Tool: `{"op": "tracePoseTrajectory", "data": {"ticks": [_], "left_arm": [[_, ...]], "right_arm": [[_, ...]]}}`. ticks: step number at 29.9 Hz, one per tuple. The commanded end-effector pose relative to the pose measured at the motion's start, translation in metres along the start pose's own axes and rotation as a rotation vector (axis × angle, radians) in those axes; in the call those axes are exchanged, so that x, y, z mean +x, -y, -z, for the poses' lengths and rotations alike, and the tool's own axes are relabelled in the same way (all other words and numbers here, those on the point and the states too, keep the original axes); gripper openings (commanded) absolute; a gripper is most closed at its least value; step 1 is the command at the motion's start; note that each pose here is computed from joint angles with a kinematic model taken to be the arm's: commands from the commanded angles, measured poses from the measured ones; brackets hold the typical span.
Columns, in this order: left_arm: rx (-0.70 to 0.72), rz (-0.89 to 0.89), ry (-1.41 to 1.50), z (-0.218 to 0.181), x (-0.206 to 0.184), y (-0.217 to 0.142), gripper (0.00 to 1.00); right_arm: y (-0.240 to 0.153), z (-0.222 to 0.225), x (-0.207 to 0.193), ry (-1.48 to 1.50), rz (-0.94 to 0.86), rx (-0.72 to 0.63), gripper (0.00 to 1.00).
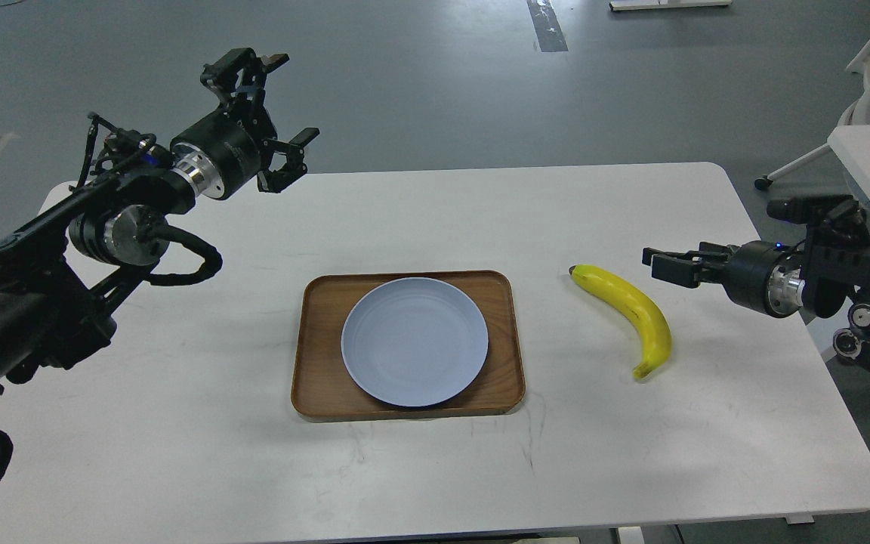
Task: Place banana on plate with both arms
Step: 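Lower the right gripper to the yellow banana, then close the right gripper on the banana and lift it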
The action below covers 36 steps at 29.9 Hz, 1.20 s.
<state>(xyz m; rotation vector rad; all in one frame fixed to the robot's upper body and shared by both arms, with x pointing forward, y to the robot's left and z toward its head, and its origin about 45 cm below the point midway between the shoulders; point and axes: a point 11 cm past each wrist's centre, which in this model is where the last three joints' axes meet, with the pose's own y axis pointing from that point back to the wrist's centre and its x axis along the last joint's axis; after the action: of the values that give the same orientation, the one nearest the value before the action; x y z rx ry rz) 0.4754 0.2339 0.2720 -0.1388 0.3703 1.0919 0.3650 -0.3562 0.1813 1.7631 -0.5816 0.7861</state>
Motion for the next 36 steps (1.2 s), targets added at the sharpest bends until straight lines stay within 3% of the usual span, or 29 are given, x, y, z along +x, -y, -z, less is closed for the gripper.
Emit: {"op": "tracePoseTrajectory", "data": {"ticks": [1, 25, 30, 32, 36], "left_arm": [[0.001, 0.002, 0.001, 0.001, 0.000, 0.000, 0.98], [0.016, -0.025, 0.011, 0.007, 0.014, -0.009, 0.98], [0.018, -0.026, 0.012, 0.008, 0.015, -0.009, 0.98], [0.020, -0.028, 0.010, 0.010, 0.016, -0.010, 0.98], [0.024, -0.030, 0.008, 0.012, 0.017, -0.011, 0.98]], "right_arm": [[0.008, 0.008, -0.013, -0.005, 0.033, 0.019, 0.98], [0.021, 0.004, -0.055, -0.011, 0.139, -0.003, 0.97], [0.023, 0.006, -0.056, -0.012, 0.141, 0.001, 0.89], [0.022, 0.005, -0.058, -0.022, 0.148, -0.002, 0.75], [0.023, 0.003, -0.060, -0.026, 0.152, -0.008, 0.67]]}}
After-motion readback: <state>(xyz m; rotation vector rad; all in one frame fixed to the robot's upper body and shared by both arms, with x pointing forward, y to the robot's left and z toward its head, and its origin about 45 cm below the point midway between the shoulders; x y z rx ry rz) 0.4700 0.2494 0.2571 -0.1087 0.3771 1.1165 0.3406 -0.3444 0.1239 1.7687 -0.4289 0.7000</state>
